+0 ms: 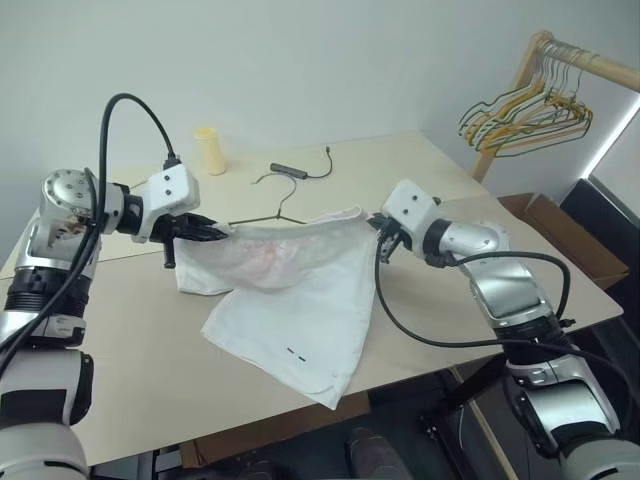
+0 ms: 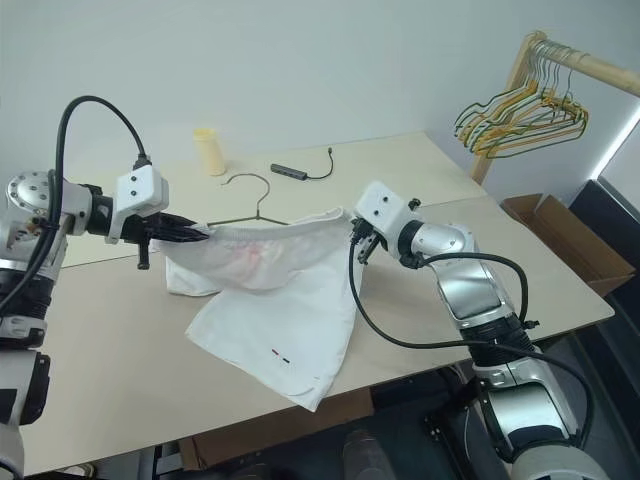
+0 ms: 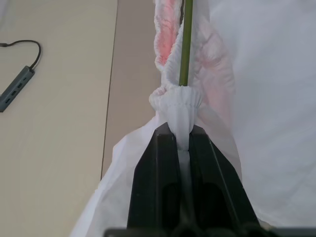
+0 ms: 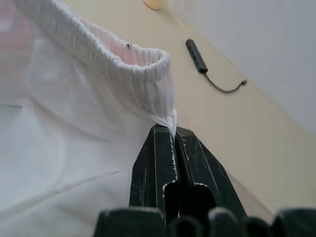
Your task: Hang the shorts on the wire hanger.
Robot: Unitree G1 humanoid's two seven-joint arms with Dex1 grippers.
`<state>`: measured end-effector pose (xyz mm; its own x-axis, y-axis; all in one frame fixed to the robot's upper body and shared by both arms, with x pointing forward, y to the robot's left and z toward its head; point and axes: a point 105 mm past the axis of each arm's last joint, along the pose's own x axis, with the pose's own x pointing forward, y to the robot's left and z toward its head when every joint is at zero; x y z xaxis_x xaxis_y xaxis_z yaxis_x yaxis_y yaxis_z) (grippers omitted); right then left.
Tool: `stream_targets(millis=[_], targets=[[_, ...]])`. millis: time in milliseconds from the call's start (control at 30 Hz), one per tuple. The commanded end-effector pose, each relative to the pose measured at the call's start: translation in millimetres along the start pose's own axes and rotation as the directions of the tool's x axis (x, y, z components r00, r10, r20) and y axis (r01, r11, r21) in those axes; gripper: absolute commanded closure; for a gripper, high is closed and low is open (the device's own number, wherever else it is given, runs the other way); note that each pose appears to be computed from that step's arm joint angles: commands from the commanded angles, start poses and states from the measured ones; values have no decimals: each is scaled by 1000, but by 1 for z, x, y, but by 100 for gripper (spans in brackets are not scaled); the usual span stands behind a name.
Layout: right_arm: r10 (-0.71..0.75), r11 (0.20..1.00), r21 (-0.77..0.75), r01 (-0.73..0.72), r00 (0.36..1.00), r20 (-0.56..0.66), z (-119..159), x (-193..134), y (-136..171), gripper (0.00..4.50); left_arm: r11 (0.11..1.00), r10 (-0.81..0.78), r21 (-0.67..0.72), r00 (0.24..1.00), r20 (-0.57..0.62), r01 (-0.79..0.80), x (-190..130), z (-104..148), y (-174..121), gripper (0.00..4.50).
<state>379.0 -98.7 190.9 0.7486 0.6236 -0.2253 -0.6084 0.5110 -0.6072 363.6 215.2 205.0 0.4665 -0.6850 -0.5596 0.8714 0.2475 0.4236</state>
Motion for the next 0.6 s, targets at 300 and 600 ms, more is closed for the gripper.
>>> stream_targets(millis=[300, 600], targets=[[41, 967, -254, -15, 995, 96, 49, 8, 6, 446, 999, 5, 52, 997, 81, -10, -6, 24, 3, 450], [166, 943, -307, -127, 980, 106, 51, 6, 29, 398, 998, 15, 52, 995, 103, -20, -6, 24, 1, 450]])
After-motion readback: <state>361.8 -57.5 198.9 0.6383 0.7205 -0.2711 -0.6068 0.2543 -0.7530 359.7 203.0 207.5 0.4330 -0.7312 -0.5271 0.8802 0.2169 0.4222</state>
